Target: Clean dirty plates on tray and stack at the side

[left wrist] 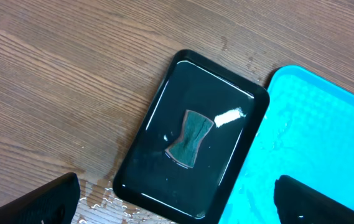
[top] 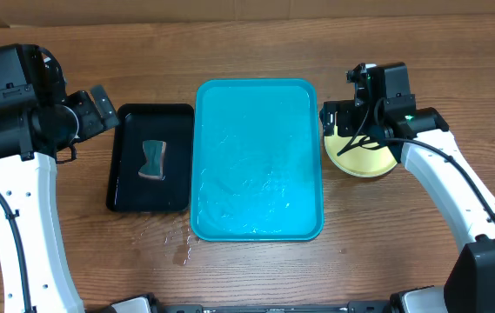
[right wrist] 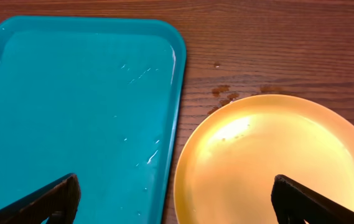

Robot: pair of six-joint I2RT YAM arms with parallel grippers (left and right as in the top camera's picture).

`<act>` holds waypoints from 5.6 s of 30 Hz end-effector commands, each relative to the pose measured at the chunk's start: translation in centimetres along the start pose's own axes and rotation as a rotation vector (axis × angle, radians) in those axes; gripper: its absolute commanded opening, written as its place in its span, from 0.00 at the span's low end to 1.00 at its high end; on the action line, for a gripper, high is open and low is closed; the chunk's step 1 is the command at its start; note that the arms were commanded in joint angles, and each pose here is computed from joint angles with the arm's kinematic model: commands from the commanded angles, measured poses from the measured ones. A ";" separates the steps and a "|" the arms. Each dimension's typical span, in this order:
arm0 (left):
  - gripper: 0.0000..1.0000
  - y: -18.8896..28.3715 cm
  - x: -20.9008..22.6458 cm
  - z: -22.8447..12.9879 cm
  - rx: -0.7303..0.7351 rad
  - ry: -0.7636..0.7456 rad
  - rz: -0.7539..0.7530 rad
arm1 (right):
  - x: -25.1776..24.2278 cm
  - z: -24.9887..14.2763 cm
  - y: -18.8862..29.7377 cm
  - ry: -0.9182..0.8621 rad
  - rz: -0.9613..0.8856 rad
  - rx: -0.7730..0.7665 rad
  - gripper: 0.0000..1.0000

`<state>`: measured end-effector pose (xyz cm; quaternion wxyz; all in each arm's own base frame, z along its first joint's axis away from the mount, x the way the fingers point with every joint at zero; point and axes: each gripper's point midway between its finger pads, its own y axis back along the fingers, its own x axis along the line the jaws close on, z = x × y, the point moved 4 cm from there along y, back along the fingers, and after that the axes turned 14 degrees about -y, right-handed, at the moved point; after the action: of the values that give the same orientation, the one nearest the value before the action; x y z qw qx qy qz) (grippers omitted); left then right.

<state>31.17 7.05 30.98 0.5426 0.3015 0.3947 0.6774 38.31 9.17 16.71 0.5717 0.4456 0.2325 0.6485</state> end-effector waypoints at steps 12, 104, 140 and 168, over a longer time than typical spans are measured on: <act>1.00 0.3 -0.1 0.3 -0.014 0.012 -0.007 | -0.1 0.7 0.4 0.015 -0.019 -0.027 1.00; 1.00 0.3 -0.1 0.3 -0.014 0.012 -0.007 | 1.3 -9.8 35.4 0.137 0.347 -0.880 0.99; 1.00 0.3 -0.1 0.3 -0.014 0.012 -0.007 | 0.2 -10.5 33.8 0.200 0.601 -1.590 1.00; 1.00 0.3 -0.1 0.3 -0.014 0.012 -0.007 | -4.0 -12.5 14.6 0.062 0.396 -1.056 1.00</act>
<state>31.18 7.06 31.00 0.5427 0.3013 0.3945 0.6776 19.56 4.53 22.51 0.5712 0.0891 -0.2081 0.7890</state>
